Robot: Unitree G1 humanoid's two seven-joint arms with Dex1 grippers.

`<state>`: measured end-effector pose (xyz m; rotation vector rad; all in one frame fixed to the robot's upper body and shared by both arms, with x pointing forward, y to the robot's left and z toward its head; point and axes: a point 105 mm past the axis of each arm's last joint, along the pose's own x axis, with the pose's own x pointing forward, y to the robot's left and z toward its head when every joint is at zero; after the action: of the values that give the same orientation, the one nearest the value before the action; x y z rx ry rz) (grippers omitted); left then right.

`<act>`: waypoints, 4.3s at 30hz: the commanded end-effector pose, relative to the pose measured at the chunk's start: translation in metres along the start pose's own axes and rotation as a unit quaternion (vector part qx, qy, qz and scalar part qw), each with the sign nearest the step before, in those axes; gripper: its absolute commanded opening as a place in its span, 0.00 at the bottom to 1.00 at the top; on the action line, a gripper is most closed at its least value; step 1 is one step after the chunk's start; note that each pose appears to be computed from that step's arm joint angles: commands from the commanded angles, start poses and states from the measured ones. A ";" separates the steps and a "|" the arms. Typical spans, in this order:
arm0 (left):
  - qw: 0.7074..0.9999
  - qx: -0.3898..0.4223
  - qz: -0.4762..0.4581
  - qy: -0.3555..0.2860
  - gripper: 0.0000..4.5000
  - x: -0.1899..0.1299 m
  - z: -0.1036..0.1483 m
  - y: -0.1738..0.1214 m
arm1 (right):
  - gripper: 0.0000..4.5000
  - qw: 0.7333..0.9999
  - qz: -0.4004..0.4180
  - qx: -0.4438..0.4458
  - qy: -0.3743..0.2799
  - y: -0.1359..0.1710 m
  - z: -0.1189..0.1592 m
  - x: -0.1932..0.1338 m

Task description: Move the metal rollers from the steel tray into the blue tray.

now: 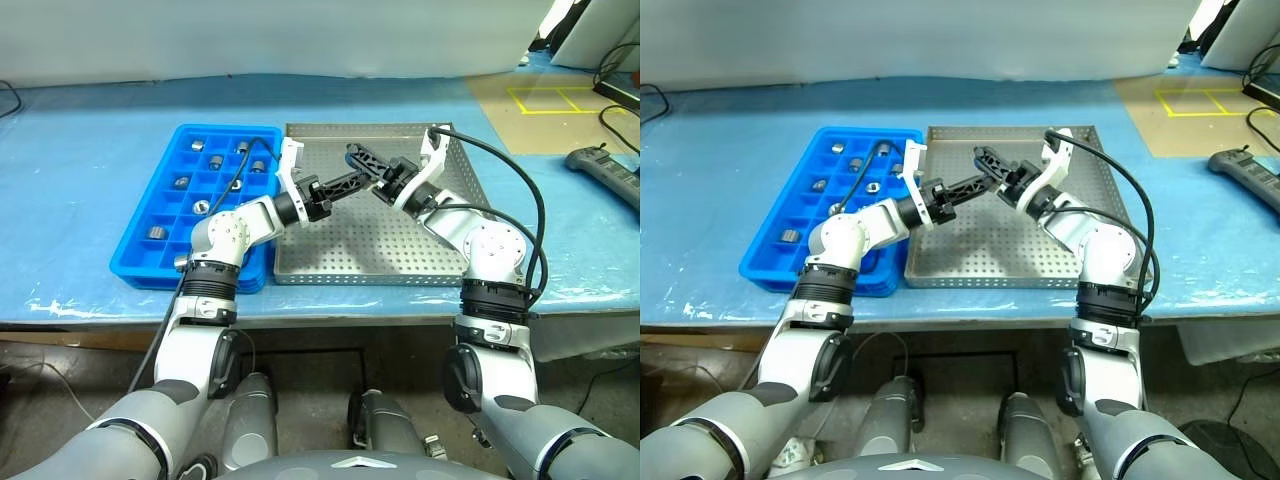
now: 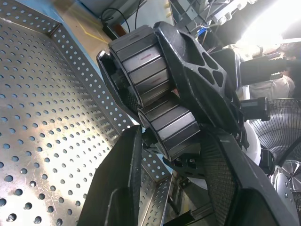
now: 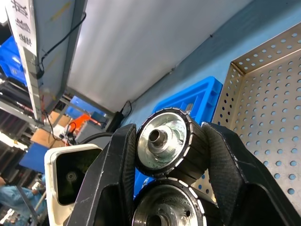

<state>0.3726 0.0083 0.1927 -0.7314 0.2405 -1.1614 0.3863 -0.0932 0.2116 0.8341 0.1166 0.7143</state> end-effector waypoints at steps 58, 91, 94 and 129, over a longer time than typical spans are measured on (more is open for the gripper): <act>0.993 0.119 0.000 -0.006 0.32 -0.044 0.043 -0.013 | 0.39 0.987 -0.102 -0.047 -0.111 -0.049 0.063 -0.017; 0.923 0.271 0.260 0.080 0.32 -0.205 0.035 0.047 | 0.39 0.956 0.170 -0.157 0.180 0.036 -0.066 -0.017; 0.923 0.259 0.278 0.058 0.32 -0.203 0.040 0.051 | 0.39 0.956 0.163 -0.161 0.183 0.032 -0.067 -0.016; 0.930 0.311 0.183 0.069 0.77 -0.224 0.051 0.000 | 0.39 0.918 0.253 -0.146 0.269 0.061 -0.109 0.002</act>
<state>0.3157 0.2299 0.1643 -0.1323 0.1896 -0.8269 0.3173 -0.0021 0.1696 0.3932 0.3447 1.3639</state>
